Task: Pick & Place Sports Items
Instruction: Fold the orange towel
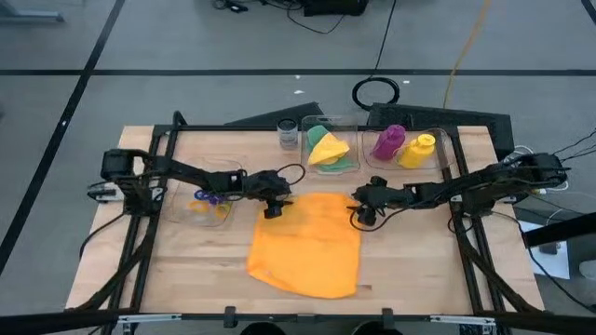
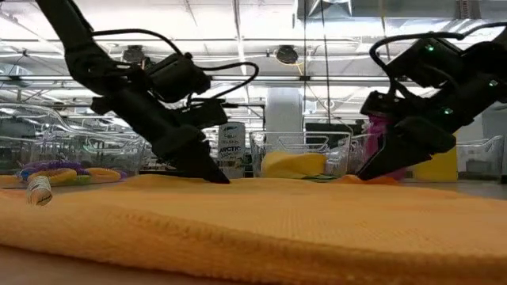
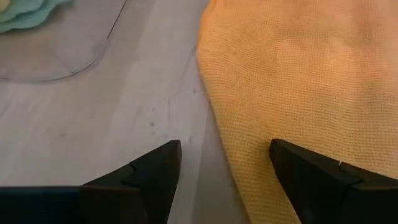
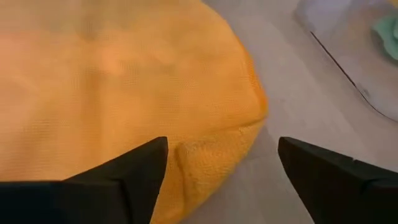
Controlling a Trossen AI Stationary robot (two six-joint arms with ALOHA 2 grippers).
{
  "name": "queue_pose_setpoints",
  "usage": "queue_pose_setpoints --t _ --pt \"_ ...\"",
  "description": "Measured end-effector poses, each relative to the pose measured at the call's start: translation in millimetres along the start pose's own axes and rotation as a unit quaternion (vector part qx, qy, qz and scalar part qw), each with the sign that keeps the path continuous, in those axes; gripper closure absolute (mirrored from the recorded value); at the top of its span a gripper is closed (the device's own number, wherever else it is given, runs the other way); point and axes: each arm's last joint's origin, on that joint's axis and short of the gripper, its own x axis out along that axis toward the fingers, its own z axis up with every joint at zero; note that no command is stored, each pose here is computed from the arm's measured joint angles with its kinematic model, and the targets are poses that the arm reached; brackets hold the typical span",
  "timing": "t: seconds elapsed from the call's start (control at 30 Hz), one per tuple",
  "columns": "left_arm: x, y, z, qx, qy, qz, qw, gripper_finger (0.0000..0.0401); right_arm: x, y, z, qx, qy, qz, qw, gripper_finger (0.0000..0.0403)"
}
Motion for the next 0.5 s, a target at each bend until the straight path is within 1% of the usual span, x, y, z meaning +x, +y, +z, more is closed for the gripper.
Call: queue_pose_setpoints --t 0.33,0.5 --pt "-0.1 0.1 -0.8 -0.002 0.004 0.002 1.000 0.0190 0.0 -1.1 -2.9 0.009 0.003 -0.002 1.000 0.0229" --pt "-0.1 0.1 -1.2 -0.005 0.006 0.003 1.000 0.0190 -0.1 -1.0 -3.0 0.010 0.003 -0.002 1.000 0.0254"
